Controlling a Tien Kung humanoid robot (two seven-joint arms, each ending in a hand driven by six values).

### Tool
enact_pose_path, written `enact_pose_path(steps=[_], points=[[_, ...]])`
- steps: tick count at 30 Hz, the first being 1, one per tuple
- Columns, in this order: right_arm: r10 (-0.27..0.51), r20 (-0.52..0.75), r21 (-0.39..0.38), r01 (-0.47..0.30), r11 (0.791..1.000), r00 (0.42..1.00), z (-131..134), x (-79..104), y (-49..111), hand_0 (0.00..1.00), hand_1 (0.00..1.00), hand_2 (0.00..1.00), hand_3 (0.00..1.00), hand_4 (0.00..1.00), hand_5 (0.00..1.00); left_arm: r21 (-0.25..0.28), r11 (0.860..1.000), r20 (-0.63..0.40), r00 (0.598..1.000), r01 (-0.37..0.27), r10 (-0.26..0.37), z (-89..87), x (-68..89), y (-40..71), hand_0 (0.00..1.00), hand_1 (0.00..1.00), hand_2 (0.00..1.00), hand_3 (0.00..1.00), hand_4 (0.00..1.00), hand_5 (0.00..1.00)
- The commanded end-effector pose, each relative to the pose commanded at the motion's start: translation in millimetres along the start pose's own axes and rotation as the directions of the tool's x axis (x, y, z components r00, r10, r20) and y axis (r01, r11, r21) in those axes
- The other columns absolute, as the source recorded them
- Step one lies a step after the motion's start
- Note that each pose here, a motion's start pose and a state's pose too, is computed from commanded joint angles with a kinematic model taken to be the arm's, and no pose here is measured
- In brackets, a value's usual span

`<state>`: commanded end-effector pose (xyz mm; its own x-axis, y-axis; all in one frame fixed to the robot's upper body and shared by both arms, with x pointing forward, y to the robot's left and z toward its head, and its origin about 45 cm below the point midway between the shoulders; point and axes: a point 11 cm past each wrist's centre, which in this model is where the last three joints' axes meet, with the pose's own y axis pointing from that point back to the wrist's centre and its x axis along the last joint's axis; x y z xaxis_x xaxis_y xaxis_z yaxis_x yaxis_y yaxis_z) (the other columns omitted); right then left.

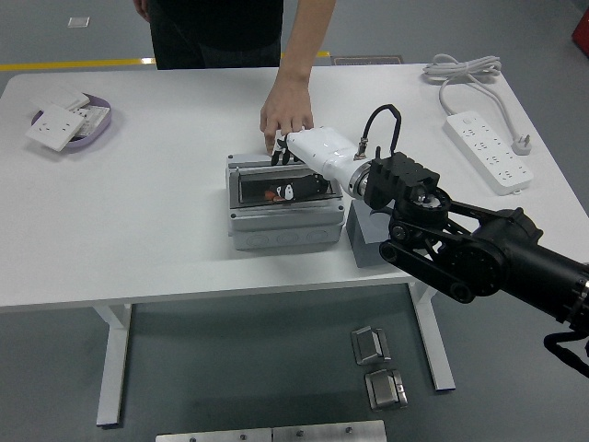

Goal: Pick up the cylinder from the cube,place it in the box,flap close box

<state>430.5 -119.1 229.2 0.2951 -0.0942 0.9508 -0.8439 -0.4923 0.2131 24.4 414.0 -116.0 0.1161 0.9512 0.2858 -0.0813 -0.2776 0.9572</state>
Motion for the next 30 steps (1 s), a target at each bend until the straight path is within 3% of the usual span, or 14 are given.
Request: enact_pose_path(steps=[8,13,17,24,30], points=[[0.084,0.045,-0.051,-0.082,0.995,0.995,21.8,22.2,6.5,0.617,0.618,0.632,0.627,0.741,0.426,0.0,1.0,-0.002,1.0,0.002,-0.002,-0.4,-0.8,0.0,0.585,0.616,0.568,0.608,0.651,0.287],[0.183,0.106,-0.107,-0.171,0.979,0.977,48.8,37.1,27.0,0.619,0.625,0.633,0.627,0.74,0.432,0.004,1.0,-0.005,1.0,0.003,-0.003,-2.6,-2.7,-0.1,0.585,0.617,0.568,0.608,0.651,0.287],[0.29,0.208,-0.133,-0.267,0.954,0.934,63.9,48.2,48.9,0.632,0.625,0.633,0.627,0.737,0.432,0.005,1.0,-0.01,1.0,0.005,-0.005,-4.4,-5.1,-0.1,0.585,0.616,0.568,0.608,0.651,0.287],[0.477,0.461,-0.218,-0.426,0.878,0.748,98.7,51.3,96.3,0.623,0.623,0.632,0.625,0.735,0.433,0.02,1.0,-0.018,1.0,0.005,-0.005,-15.0,-9.9,0.0,0.585,0.616,0.568,0.608,0.651,0.287],[0.567,0.645,-0.353,-0.46,0.815,0.512,145.3,22.8,143.2,0.622,0.619,0.624,0.624,0.736,0.43,0.03,1.0,-0.024,1.0,0.001,0.0,-23.1,-10.9,0.3,0.585,0.616,0.568,0.608,0.65,0.285]])
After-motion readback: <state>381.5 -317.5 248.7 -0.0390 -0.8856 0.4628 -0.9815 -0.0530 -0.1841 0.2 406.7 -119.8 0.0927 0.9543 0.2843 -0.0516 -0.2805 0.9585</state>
